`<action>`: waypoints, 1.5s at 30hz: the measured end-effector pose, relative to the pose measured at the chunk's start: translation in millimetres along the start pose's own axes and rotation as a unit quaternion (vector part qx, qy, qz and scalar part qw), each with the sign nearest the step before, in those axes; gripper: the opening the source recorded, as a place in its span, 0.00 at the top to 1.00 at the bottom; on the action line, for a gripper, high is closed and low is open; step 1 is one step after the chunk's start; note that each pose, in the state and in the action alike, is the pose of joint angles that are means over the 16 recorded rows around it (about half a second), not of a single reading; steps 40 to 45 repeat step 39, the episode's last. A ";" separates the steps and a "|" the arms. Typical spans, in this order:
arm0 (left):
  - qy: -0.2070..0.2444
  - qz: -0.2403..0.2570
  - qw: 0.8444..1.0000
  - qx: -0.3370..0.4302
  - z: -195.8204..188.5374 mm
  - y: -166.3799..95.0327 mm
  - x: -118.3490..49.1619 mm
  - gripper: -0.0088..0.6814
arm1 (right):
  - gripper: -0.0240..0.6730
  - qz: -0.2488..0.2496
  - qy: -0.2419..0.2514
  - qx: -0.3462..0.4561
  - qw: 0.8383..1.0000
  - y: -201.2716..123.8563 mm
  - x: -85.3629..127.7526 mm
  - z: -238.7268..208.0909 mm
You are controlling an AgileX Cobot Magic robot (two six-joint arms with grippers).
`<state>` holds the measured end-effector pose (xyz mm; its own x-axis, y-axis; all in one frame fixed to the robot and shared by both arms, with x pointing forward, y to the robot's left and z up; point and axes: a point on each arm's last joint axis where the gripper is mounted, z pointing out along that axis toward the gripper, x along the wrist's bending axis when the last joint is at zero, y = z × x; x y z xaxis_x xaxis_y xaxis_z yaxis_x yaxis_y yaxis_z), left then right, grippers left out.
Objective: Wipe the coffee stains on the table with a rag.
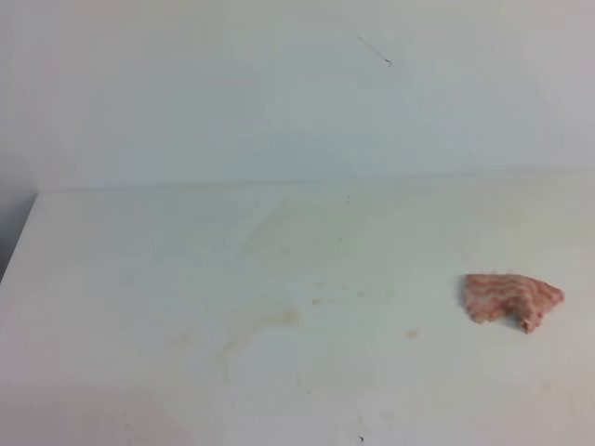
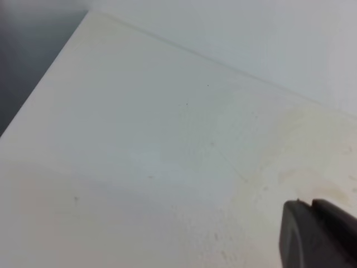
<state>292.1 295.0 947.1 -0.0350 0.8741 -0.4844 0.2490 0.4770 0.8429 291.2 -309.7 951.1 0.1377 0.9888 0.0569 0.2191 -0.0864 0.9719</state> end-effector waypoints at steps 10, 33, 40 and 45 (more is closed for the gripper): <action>0.000 0.000 1.000 0.000 0.0 0.0 0.0 0.99 | 0.97 -0.059 0.048 0.002 0.997 -0.6 8.7 -0.5; 0.000 -0.001 1.000 0.000 -0.2 0.7 -0.4 0.99 | 0.97 -0.073 0.071 -0.002 0.995 0.1 13.0 -1.2; 0.000 0.000 1.000 0.000 -0.3 1.1 -0.7 0.99 | 0.97 -0.073 0.071 -0.002 0.995 0.3 13.1 -1.3; 0.000 0.000 1.000 0.000 -0.3 1.1 -0.7 0.99 | 0.97 -0.073 0.071 -0.002 0.995 0.3 13.1 -1.3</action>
